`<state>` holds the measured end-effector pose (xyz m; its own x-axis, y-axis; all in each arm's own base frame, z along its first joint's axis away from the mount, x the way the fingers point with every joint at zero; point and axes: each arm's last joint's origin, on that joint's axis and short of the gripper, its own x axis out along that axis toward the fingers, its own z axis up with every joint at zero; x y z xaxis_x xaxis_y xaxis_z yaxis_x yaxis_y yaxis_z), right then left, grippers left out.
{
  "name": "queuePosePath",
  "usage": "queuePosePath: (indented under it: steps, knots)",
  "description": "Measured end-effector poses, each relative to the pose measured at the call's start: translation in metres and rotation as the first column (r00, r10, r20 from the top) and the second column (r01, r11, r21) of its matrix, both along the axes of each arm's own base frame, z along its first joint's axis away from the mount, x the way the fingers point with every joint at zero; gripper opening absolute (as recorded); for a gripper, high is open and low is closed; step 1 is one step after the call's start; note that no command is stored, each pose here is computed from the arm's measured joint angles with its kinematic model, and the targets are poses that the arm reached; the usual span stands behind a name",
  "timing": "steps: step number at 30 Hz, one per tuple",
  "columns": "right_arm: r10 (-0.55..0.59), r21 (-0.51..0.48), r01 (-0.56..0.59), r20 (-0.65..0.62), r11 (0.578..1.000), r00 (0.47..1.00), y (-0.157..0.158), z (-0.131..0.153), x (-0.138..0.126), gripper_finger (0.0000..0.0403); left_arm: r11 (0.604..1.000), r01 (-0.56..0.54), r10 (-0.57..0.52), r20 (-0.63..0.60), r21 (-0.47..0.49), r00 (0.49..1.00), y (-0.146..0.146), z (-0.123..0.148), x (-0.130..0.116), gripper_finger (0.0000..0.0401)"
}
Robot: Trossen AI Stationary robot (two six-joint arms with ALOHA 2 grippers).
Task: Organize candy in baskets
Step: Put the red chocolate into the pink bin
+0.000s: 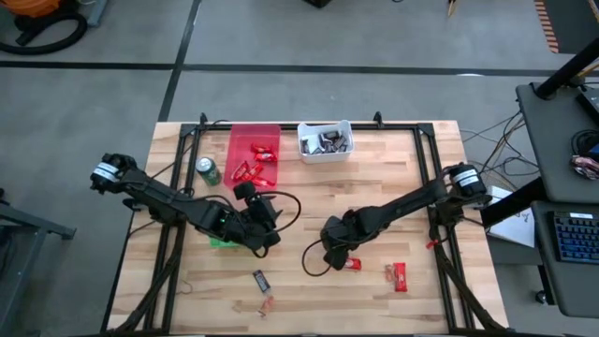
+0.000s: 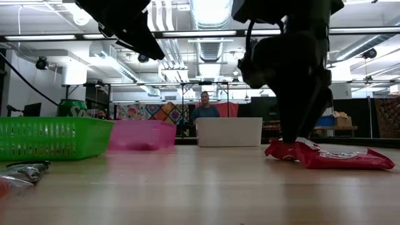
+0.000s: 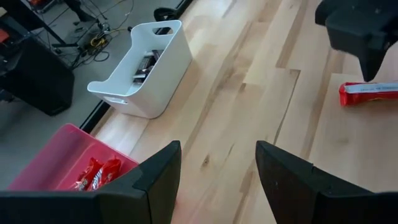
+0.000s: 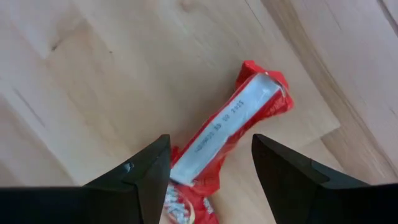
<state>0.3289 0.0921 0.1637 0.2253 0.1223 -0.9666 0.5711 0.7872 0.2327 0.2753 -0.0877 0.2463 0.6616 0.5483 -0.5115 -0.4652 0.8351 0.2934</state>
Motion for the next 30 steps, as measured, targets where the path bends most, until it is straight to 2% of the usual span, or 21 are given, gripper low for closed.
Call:
queuePosePath:
  steps: [6,13,18,22,24,26,28,30]
  knots:
    - [-0.01,-0.042,0.009,-0.025,0.999,1.0,-0.001,-0.012,0.003,0.0196,0.999,-0.026,0.027,0.026,-0.034,0.999,0.0,0.0,0.0,0.019]
    - [0.026,-0.093,-0.027,-0.012,0.995,1.0,-0.002,-0.014,0.004,0.0094,0.997,-0.041,0.045,0.054,-0.07,0.998,-0.001,-0.001,0.0,0.019]
    - [0.117,-0.118,-0.115,0.008,0.986,0.993,-0.002,-0.012,0.004,0.0024,0.996,-0.013,0.021,0.082,-0.091,0.996,-0.007,-0.001,0.0,0.019]
    - [0.225,-0.176,-0.206,0.094,0.962,0.97,-0.003,0.001,0.006,0.0025,0.991,0.088,-0.079,0.088,-0.097,0.993,-0.016,-0.007,0.002,0.019]
    - [0.274,-0.231,-0.231,0.179,0.945,0.945,-0.003,0.01,0.009,0.0027,0.978,0.186,-0.177,0.098,-0.098,0.979,-0.022,-0.015,0.003,0.019]
    - [0.342,-0.323,-0.248,0.278,0.913,0.898,-0.002,0.02,0.012,0.0027,0.951,0.294,-0.282,0.122,-0.097,0.952,-0.027,-0.024,0.005,0.019]
    - [0.418,-0.42,-0.249,0.377,0.872,0.826,0.001,0.029,0.015,0.0027,0.928,0.362,-0.346,0.16,-0.084,0.925,-0.029,-0.034,0.007,0.019]
    - [0.481,-0.484,-0.239,0.469,0.842,0.741,0.002,0.035,0.019,0.0027,0.925,0.373,-0.351,0.219,-0.072,0.911,-0.029,-0.041,0.008,0.019]
